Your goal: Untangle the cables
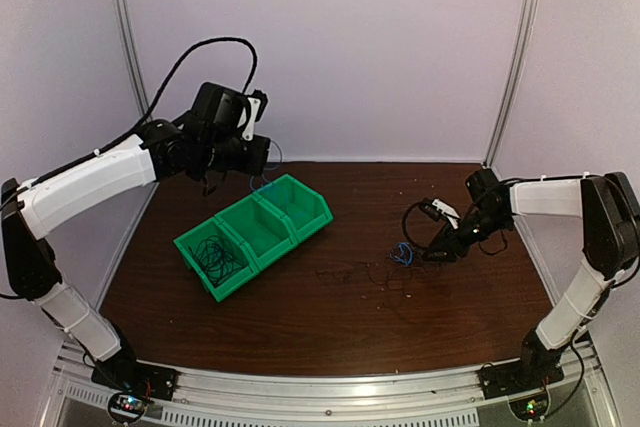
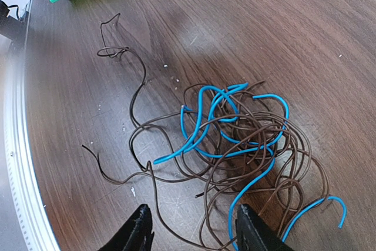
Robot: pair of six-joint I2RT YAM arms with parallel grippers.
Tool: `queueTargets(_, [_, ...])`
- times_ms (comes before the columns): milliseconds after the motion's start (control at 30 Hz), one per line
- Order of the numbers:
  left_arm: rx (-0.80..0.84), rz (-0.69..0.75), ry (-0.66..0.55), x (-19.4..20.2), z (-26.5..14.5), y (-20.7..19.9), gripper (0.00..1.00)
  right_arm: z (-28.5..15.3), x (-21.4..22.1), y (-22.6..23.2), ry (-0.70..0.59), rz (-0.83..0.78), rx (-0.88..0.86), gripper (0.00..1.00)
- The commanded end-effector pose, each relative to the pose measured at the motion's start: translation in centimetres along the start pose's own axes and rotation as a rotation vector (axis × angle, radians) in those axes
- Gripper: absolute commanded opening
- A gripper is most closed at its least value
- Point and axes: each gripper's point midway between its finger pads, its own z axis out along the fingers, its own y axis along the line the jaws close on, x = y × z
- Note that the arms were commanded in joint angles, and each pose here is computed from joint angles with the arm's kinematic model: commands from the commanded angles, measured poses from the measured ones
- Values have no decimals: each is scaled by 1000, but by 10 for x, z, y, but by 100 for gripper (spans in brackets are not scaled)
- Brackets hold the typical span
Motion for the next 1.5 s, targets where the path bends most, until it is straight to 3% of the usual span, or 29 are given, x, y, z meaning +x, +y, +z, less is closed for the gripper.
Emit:
queueTargets(0, [-62,-17,-60,-19,-24,22,0,-5,-2,0,-7,-12,12,50])
queueTargets(167, [-110,-19,-55,-17,-32,42,0,-5,-2,0,-6,-12,11,50])
queueTargets(767, [-88,-8,111,50,41,38,0,-3,0,0,1,-5,4,51])
queueTargets(1200, [-28,-42,235,108,88,24,0,-3,0,0,2,-5,1,51])
queueTargets(1467, [-83,-110,370,156,100,48,0,-4,1,1,3,-8,4,51])
